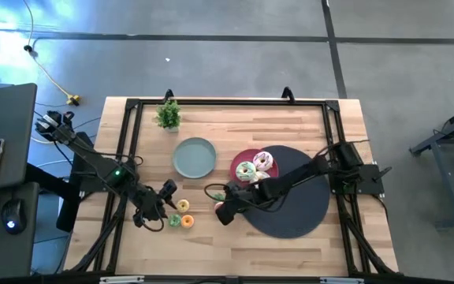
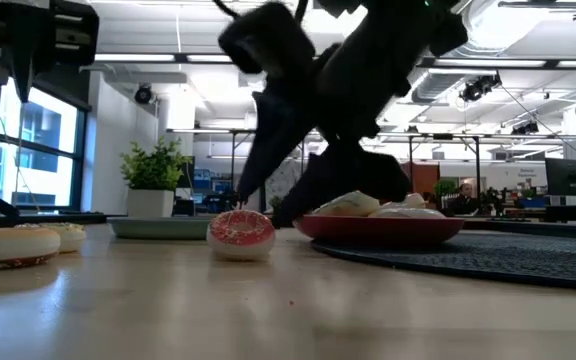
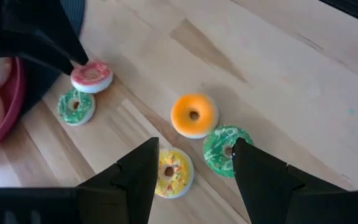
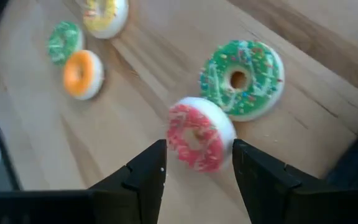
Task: Pick & Place donuts
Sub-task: Put the small red donut on the blue plate
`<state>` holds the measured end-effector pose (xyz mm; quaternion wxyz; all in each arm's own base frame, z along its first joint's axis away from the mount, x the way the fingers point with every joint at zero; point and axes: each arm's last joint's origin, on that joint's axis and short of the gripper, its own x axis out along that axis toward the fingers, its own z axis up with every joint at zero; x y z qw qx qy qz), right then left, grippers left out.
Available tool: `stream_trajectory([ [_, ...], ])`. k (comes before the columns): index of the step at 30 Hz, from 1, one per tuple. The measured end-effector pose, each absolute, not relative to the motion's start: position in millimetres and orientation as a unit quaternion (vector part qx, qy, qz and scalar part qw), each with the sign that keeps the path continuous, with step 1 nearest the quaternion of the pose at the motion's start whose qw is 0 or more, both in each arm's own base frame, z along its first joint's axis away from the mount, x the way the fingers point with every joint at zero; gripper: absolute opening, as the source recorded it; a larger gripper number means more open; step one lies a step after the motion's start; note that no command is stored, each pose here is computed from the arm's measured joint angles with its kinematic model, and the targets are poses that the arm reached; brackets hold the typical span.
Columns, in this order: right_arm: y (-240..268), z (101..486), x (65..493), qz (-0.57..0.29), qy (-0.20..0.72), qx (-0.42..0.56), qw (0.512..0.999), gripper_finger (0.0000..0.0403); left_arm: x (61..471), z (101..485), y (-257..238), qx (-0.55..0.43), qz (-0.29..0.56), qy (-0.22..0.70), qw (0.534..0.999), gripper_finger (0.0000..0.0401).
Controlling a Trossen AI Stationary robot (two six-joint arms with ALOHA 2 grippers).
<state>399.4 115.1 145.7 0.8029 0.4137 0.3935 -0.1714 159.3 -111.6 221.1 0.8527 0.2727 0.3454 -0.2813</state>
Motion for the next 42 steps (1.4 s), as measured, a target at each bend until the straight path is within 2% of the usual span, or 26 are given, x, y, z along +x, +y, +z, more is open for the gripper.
stream_trajectory([
  [3, 113.6, 142.7, 397.8, -0.188, 0.395, 0.405, 0.803, 0.0169, 157.7, 221.6, -110.4, 0.272, -0.282, 0.348, 0.852, 0.0192],
  [10, 112.7, 142.7, 398.4, -0.157, 0.409, 0.408, 0.801, 0.0157, 151.1, 223.8, -104.4, 0.283, -0.267, 0.359, 0.848, 0.0192],
  [18, 103.2, 140.2, 403.8, -0.146, 0.379, 0.424, 0.810, 0.0142, 150.4, 223.1, -103.2, 0.289, -0.259, 0.365, 0.846, 0.0192],
  [27, 105.1, 121.5, 408.5, -0.126, 0.404, 0.422, 0.802, 0.0134, 146.3, 223.3, -99.3, 0.294, -0.246, 0.377, 0.843, 0.0192],
  [31, 105.0, 124.9, 408.0, -0.120, 0.404, 0.422, 0.803, 0.0104, 144.0, 224.1, -97.4, 0.292, -0.240, 0.382, 0.843, 0.0192],
  [38, 104.7, 149.8, 405.7, -0.100, 0.381, 0.429, 0.813, 0.0017, 143.4, 224.4, -96.3, 0.296, -0.231, 0.383, 0.844, 0.0192],
  [42, 102.2, 162.1, 403.8, -0.106, 0.369, 0.454, 0.804, 0.0013, 143.4, 224.6, -95.9, 0.298, -0.227, 0.382, 0.845, 0.0192],
])
